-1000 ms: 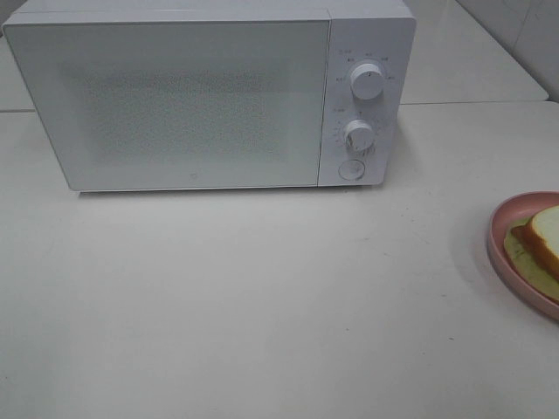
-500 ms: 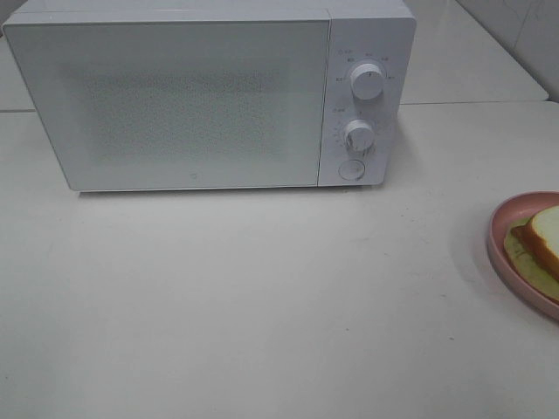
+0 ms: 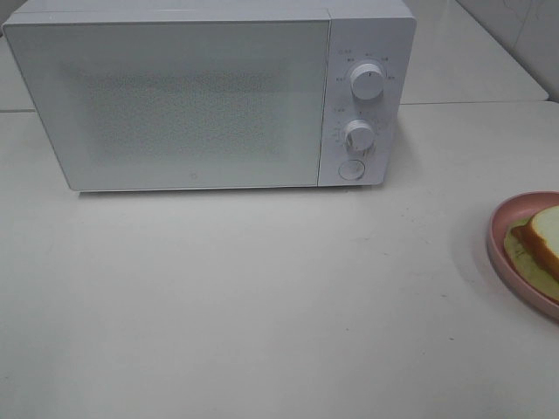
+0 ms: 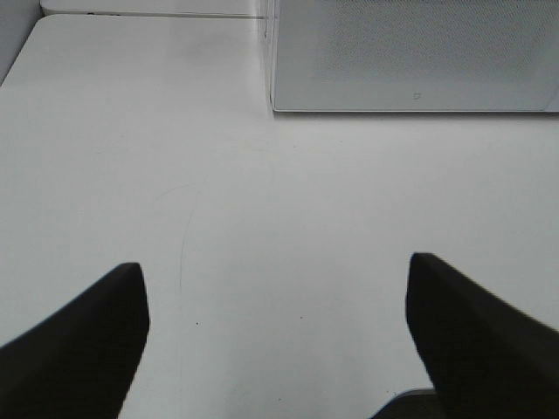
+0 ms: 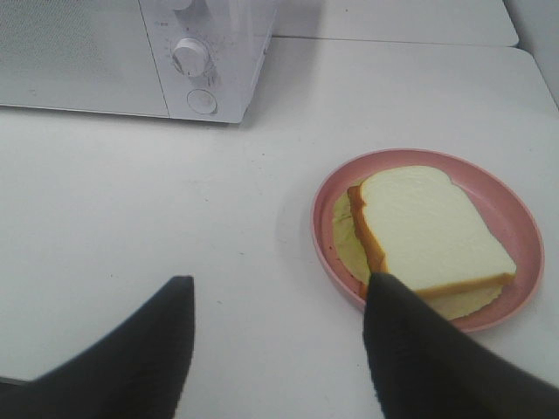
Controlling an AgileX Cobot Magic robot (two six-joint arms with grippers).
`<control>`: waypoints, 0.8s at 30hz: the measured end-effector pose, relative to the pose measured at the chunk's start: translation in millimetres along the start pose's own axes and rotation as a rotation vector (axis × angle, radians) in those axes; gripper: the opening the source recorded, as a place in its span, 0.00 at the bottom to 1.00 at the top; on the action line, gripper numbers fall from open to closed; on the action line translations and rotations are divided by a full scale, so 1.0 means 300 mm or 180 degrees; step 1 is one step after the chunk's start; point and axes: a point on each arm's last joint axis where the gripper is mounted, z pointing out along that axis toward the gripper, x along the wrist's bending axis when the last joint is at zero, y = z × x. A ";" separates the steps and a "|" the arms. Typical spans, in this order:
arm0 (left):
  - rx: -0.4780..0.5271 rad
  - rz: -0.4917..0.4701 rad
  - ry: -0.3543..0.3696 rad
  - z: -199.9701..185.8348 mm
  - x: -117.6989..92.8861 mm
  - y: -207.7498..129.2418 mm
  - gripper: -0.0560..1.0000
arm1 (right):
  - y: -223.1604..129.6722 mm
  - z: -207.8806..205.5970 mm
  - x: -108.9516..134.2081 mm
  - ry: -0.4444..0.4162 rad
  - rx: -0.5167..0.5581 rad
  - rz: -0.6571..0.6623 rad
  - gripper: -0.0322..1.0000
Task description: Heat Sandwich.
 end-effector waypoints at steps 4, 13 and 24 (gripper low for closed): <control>0.0000 -0.0003 0.0000 0.000 0.000 0.000 0.77 | 0.000 0.000 0.000 0.0000 0.0000 0.0000 0.59; 0.0000 -0.0006 0.0000 0.000 0.000 0.000 0.77 | 0.000 0.000 0.000 0.0000 0.0000 0.0000 0.59; 0.0000 -0.0006 0.0000 0.000 0.000 0.000 0.77 | 0.000 0.000 0.000 0.0000 0.0000 0.0000 0.59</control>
